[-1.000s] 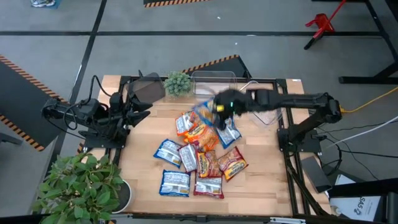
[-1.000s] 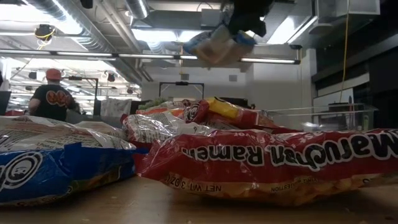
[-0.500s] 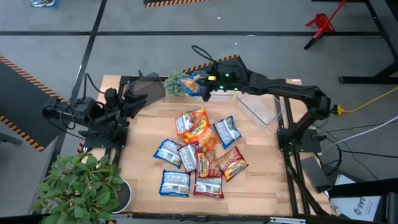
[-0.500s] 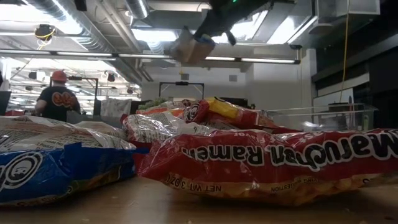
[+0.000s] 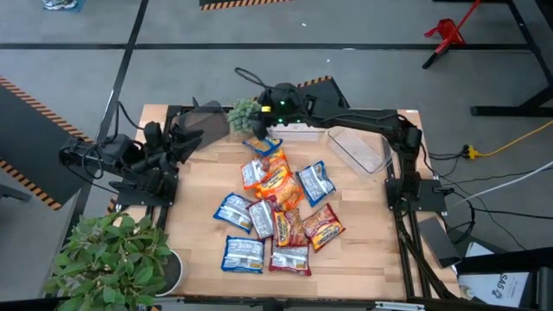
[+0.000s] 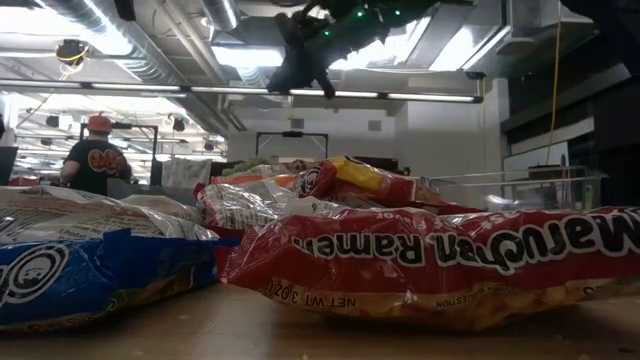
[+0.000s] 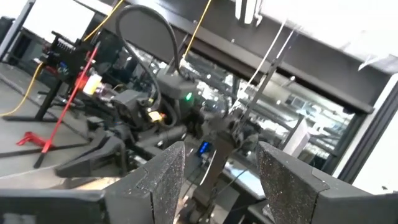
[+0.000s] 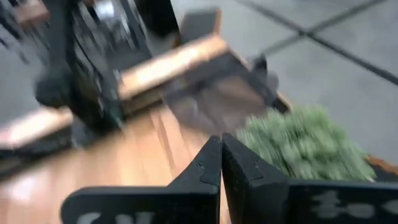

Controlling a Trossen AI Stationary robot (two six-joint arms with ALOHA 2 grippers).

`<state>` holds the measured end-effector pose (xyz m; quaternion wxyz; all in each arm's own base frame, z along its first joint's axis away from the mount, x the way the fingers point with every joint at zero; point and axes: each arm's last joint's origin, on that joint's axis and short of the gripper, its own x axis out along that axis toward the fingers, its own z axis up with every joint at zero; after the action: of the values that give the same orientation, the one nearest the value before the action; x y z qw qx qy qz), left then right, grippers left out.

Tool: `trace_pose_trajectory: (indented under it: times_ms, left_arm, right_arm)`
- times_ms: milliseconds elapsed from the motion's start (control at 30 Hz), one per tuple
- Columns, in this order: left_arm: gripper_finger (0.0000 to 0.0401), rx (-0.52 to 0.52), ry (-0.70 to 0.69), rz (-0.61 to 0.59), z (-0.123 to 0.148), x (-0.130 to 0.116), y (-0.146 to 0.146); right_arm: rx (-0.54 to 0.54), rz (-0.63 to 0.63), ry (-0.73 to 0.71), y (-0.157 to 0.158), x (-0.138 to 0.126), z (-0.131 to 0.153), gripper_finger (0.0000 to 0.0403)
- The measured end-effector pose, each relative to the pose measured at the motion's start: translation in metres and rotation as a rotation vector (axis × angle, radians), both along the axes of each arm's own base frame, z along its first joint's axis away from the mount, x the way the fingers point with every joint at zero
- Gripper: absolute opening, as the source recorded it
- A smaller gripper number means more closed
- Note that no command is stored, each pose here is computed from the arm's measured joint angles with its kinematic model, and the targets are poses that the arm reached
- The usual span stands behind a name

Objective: Sort Maruchan noodles
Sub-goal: Put the blue noodle pack into the black bin

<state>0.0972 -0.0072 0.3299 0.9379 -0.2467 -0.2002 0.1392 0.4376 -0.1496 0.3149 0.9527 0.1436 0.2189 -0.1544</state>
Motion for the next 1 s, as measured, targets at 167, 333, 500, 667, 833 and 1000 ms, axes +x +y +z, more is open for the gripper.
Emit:
trace_pose_trajectory:
  times_ms: [167,333,500,667,833,1000]
  left_arm:
    - [0.0195,0.006,0.052,0.018,-0.005,0.002,0.000]
    - [0.0195,0.005,0.089,0.046,-0.008,0.002,0.001]
    - [0.0195,0.008,0.106,0.050,-0.009,0.003,0.001]
    - [0.0195,0.008,0.107,0.050,-0.009,0.002,0.001]
    - [0.0195,0.009,0.112,0.049,-0.010,0.003,0.001]
    - [0.0195,0.009,0.121,0.040,-0.011,0.003,0.000]
  right_arm:
    - [-0.008,0.051,0.259,0.004,-0.013,-0.015,0.0018]
    - [0.025,0.170,0.328,0.015,-0.015,-0.028,0.0115]
    - [-0.074,0.150,0.316,0.031,-0.007,-0.045,0.0243]
    - [-0.119,0.103,0.359,0.039,0.000,-0.066,0.0307]
    - [-0.171,0.176,0.390,0.055,0.012,-0.084,0.0308]
    - [-0.281,0.168,0.479,0.064,0.018,-0.102,0.0294]
